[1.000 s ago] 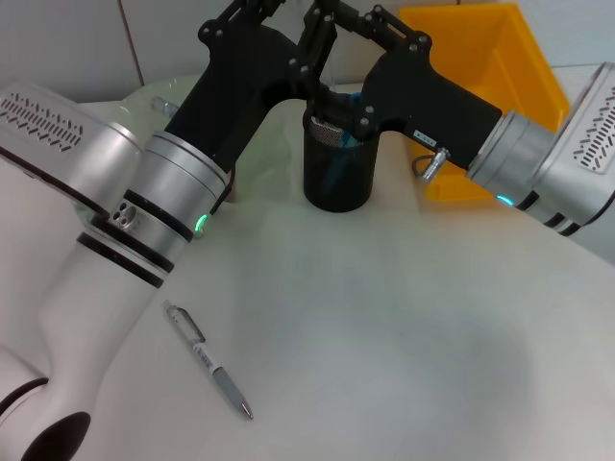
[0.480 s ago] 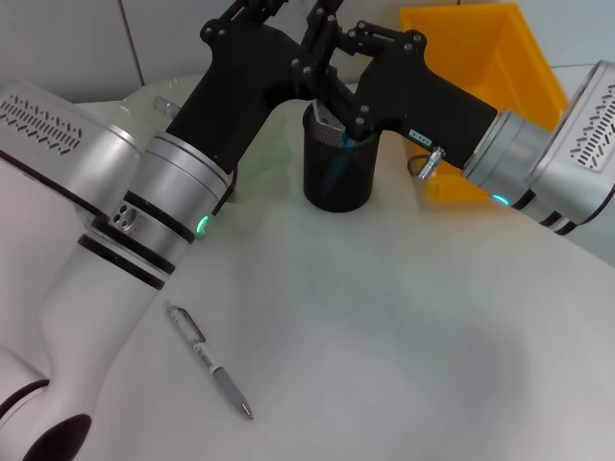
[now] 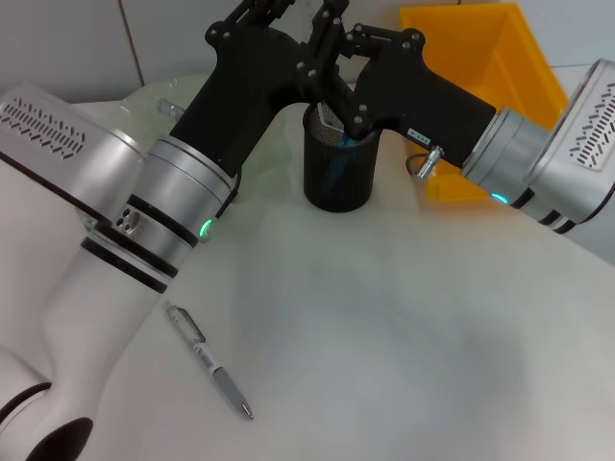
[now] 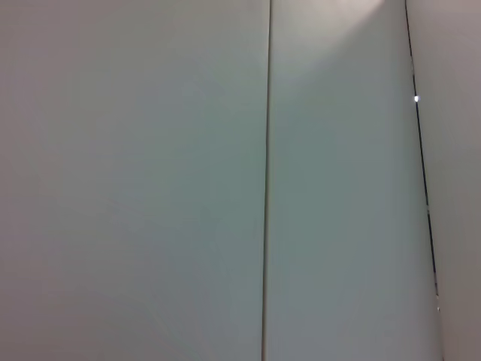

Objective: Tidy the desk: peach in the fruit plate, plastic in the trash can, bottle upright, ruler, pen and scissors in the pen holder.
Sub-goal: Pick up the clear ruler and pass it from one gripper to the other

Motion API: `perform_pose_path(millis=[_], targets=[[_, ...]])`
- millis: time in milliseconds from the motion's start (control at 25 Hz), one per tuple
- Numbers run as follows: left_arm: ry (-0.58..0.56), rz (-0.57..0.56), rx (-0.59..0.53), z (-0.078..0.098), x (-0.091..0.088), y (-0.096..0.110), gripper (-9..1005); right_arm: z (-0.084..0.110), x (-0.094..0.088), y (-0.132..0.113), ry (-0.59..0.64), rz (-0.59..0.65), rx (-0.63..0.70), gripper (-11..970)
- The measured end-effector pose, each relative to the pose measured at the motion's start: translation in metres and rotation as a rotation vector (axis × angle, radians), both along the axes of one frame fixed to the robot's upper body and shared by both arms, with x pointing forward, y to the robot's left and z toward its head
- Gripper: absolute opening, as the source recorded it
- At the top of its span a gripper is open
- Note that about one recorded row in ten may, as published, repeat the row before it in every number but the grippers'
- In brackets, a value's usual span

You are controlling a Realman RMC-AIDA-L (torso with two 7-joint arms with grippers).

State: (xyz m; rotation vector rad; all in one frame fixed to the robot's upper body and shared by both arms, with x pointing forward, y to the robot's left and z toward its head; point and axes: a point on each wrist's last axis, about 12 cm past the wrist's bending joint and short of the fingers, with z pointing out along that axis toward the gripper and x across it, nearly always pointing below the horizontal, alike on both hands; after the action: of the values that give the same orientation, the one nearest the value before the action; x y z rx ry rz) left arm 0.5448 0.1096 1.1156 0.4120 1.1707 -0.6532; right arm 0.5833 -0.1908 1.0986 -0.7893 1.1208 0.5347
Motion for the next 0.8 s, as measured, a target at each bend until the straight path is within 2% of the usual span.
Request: perform_pose_path(millis=[480, 800], targets=[[0.009, -0.003, -0.009, -0.0008, -0.0008, 0.0007, 397, 0.0013, 0.0000, 0.0005, 0.002, 0.005, 0.012, 140], [0.007, -0.006, -0.009, -0.0014, -0.0019, 0.0007, 397, 0.0008, -0.0001, 0.0007, 0.013, 0.007, 0.019, 33]])
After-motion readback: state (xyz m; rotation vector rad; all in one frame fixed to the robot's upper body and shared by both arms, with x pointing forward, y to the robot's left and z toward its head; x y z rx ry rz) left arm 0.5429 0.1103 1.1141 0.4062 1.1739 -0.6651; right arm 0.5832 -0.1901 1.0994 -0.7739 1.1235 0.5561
